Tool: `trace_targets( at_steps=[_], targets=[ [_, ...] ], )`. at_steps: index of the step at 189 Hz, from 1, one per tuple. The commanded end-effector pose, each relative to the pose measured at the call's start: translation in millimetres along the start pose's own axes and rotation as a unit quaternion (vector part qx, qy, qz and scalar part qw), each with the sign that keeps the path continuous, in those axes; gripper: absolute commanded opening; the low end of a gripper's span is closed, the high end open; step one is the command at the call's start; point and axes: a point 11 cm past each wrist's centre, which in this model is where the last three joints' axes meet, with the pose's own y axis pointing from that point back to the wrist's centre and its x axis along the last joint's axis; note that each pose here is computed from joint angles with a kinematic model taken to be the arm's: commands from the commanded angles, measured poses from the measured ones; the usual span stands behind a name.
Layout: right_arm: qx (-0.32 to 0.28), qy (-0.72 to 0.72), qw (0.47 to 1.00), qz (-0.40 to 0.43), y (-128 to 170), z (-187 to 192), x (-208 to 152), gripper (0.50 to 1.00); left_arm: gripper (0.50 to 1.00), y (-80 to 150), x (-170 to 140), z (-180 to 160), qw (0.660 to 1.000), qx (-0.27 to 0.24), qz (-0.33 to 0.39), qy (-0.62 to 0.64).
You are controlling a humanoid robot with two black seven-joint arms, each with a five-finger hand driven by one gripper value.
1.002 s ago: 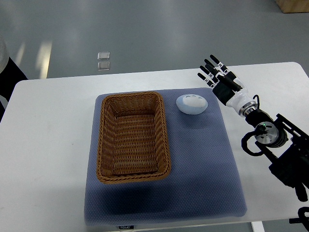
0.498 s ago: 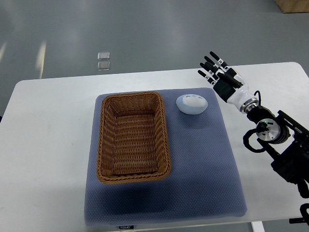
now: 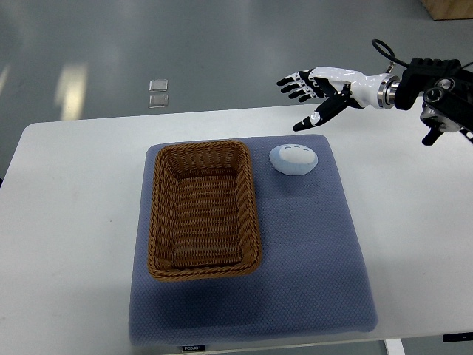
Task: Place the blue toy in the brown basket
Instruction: 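Lower the right hand onto the pale blue plush toy and grasp it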
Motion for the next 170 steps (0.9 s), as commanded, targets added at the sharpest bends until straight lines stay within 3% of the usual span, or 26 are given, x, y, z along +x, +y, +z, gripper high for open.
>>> trace_targets(
  at_steps=[1, 38, 129, 170],
  targets=[
    [-0.065, 0.089, 0.993, -0.029, -0.5, 0.0, 2.0, 0.911, 1.000, 0.0, 0.6, 0.2, 1.000, 0.000, 0.001, 0.002],
    [-0.080, 0.098, 0.991, -0.049, -13.7, 9.5, -21.5, 0.909, 1.000, 0.0, 0.0, 0.3, 1.000, -0.001, 0.000, 0.002],
    [-0.088, 0.080, 0.993, 0.004, -37.9, 40.2, -59.4, 0.901, 1.000, 0.1, 2.7, 0.4, 1.000, -0.001, 0.004, 0.004],
    [-0.096, 0.075, 0.992, 0.024, -44.7, 49.7, -65.8, 0.846, 1.000, 0.1, 2.7, 0.5, 1.000, -0.001, 0.004, 0.005]
  ],
)
